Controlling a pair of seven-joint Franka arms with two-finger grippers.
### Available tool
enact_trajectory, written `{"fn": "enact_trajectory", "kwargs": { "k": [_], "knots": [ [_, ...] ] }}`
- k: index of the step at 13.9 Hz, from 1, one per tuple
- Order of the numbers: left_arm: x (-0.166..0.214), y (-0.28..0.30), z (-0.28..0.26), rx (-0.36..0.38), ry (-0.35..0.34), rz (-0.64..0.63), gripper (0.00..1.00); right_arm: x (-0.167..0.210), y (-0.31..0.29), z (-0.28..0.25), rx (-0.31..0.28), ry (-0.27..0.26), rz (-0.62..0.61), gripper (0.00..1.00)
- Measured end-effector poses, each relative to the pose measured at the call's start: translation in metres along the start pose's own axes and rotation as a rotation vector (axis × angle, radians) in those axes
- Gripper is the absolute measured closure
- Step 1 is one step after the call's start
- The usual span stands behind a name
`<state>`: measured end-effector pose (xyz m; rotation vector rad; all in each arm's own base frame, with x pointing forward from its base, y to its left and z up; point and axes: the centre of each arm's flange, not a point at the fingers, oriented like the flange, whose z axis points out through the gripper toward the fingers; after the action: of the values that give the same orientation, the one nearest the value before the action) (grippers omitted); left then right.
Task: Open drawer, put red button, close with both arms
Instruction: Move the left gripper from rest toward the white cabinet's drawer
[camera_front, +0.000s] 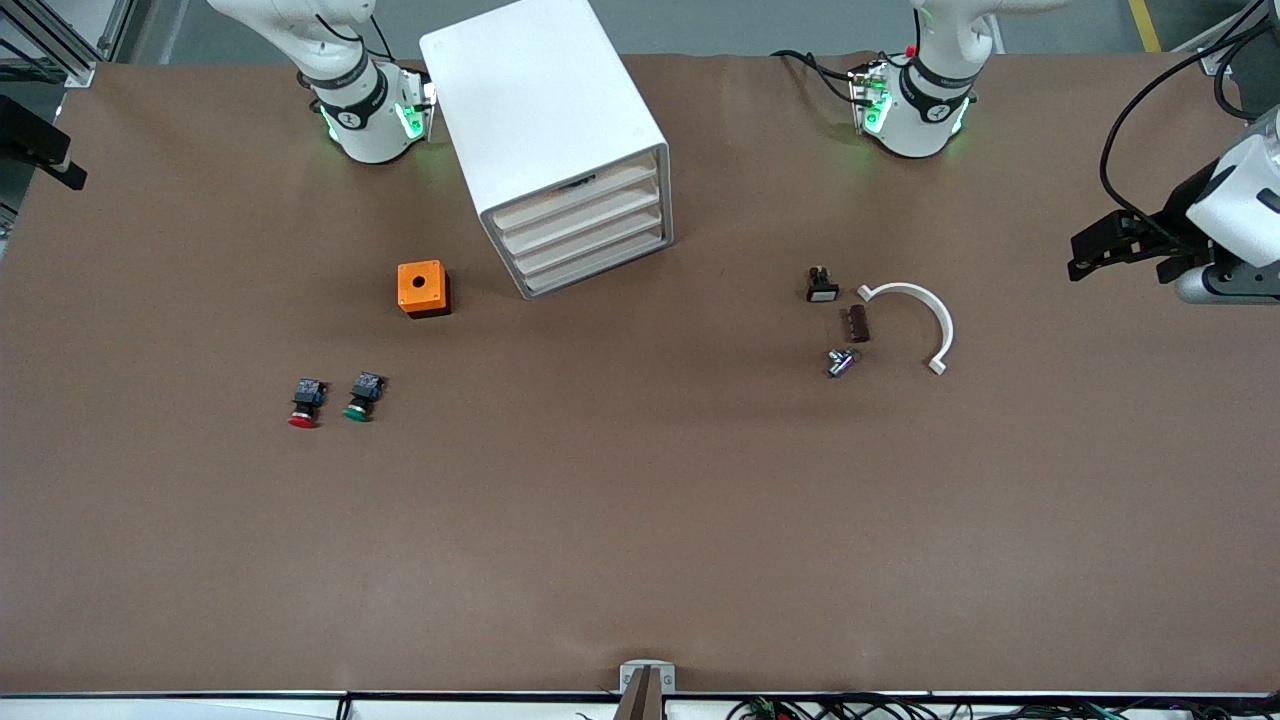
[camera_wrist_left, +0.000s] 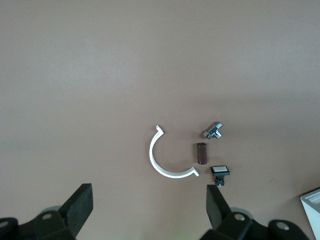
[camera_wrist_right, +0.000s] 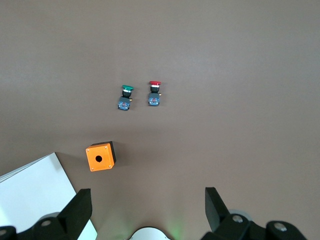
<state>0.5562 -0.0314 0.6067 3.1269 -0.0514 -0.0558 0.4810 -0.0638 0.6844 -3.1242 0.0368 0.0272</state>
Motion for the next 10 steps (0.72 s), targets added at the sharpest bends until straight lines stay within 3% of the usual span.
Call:
{"fn": "enact_trajectory", "kwargs": {
  "k": [10],
  "knots": [
    [0.0008, -0.0016, 0.0029, 0.0, -0.006, -0.003, 0.0, -0.0012, 0.002, 0.0006, 0.002, -0.009, 0.004, 0.0]
  ]
}}
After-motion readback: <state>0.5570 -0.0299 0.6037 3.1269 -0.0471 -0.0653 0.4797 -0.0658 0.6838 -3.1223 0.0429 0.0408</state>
